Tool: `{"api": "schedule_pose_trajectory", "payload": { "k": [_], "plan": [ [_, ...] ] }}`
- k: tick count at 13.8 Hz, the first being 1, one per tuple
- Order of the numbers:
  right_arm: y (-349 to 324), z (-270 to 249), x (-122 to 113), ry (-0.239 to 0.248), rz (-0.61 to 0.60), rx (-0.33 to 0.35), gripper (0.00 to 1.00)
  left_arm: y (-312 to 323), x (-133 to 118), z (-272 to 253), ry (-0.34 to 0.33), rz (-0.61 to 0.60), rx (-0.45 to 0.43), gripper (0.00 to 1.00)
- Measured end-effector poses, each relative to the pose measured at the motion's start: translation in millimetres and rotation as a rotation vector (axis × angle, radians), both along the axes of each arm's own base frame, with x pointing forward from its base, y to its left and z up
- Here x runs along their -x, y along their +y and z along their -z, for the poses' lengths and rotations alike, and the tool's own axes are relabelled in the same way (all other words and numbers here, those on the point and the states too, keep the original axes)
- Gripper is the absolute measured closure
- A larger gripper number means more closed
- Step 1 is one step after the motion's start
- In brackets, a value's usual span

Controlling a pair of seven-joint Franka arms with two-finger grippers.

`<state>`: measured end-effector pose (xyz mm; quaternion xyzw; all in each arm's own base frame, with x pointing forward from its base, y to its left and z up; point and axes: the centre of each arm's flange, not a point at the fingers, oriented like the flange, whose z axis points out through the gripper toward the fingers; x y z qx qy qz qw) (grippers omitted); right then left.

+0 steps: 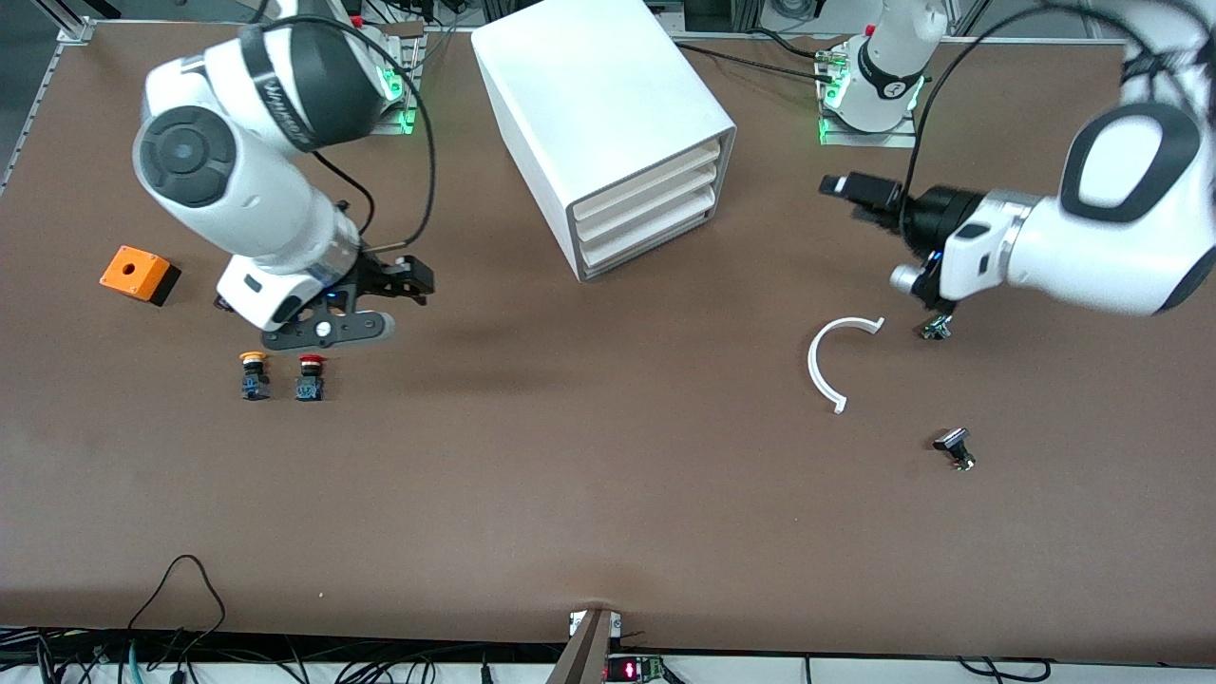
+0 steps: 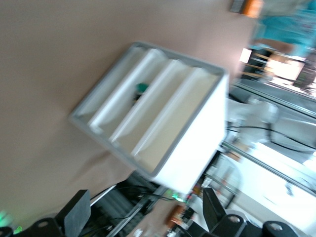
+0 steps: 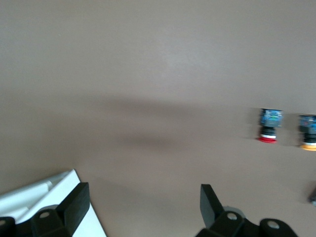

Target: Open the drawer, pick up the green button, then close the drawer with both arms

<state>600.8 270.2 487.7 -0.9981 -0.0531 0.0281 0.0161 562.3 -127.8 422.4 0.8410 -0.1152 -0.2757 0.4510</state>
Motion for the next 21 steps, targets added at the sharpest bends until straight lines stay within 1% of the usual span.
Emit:
{"api": "schedule_pose_trajectory", "payload": {
  "k": [1,3,6,8,10,11,13,16,17,20,21],
  "plan": [
    [13,10,2,0.003,0.006,0.002,0.00,-5,-5,26,-0.005,0.024,0.071,0.00],
    [36,31,5,0.012,-0.002,0.007,0.00,-20,-7,63,-0.030,0.082,0.167,0.00],
    [58,49,6,0.000,-0.012,0.001,0.00,-40,-9,105,-0.081,0.123,0.242,0.01],
    [71,54,9,-0.012,0.014,-0.005,0.00,-54,-8,136,-0.148,0.115,0.278,0.03],
    [91,56,15,-0.021,0.036,-0.009,0.00,-75,8,172,-0.205,0.074,0.345,0.05],
    [102,57,18,-0.023,0.046,-0.011,0.00,-85,21,189,-0.222,0.068,0.367,0.12],
    [121,61,24,-0.025,0.062,-0.012,0.00,-103,46,213,-0.240,0.066,0.414,0.33],
    [141,63,30,-0.028,0.071,-0.015,0.00,-116,76,249,-0.272,0.053,0.507,0.36],
    [143,63,30,-0.030,0.072,-0.017,0.00,-118,82,261,-0.287,0.052,0.519,0.39],
    [147,61,31,-0.036,0.075,-0.022,0.00,-133,97,284,-0.304,0.078,0.488,0.40],
    [149,60,32,-0.038,0.077,-0.023,0.00,-141,104,287,-0.314,0.094,0.479,0.43]
  ]
}}
